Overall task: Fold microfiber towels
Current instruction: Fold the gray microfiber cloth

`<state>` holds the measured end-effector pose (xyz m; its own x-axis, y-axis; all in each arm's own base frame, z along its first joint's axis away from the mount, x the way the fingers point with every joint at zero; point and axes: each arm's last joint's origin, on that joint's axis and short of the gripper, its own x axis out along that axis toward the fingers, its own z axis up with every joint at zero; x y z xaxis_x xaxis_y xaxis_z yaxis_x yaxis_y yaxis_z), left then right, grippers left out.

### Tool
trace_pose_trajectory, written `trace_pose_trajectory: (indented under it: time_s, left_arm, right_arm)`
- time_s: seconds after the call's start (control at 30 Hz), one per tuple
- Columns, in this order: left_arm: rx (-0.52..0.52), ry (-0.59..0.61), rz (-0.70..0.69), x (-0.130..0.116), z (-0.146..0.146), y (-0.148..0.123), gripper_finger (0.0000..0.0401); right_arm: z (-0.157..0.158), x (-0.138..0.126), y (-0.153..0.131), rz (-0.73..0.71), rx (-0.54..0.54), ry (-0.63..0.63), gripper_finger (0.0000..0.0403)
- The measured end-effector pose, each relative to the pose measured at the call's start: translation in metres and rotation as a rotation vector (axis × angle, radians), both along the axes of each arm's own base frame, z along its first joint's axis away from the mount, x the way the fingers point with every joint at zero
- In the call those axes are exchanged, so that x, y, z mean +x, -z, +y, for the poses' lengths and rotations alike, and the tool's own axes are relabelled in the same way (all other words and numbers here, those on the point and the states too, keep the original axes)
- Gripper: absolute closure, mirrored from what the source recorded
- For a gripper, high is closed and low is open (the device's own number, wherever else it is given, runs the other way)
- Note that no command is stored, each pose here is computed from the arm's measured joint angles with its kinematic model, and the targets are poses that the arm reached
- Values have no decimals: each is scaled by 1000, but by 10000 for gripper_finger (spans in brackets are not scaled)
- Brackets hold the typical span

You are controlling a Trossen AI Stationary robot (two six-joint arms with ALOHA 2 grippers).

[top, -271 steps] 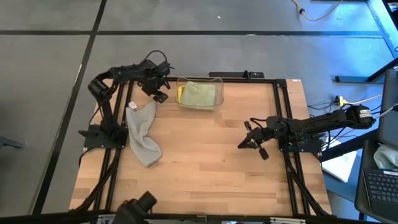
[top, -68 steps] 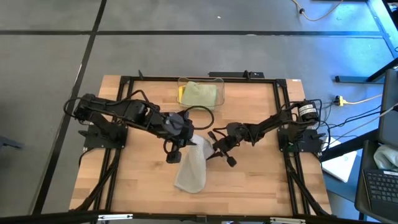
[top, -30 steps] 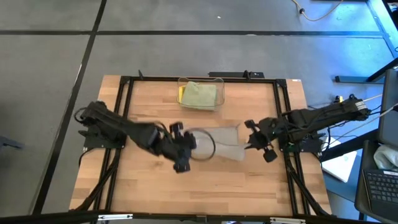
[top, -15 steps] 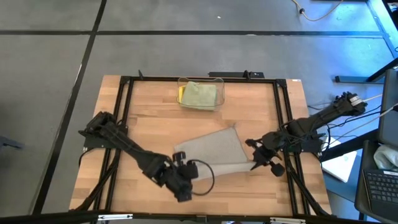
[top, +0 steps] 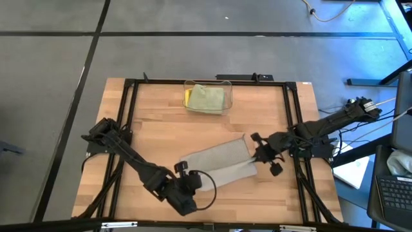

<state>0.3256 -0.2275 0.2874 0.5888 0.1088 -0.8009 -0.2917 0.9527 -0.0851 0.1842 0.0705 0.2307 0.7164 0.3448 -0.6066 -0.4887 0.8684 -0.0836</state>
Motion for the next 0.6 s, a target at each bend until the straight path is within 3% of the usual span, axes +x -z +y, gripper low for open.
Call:
trace_pose_trajectory:
  time_s: [0.33,0.6]
  left_arm:
    - [69,-58,193,8,-5,50,401]
    - [113,-178,299,5,-2,72,401]
  right_arm:
    - [-10,21,52,68,-45,55,398]
    - [-24,41,74,67,-163,165,398]
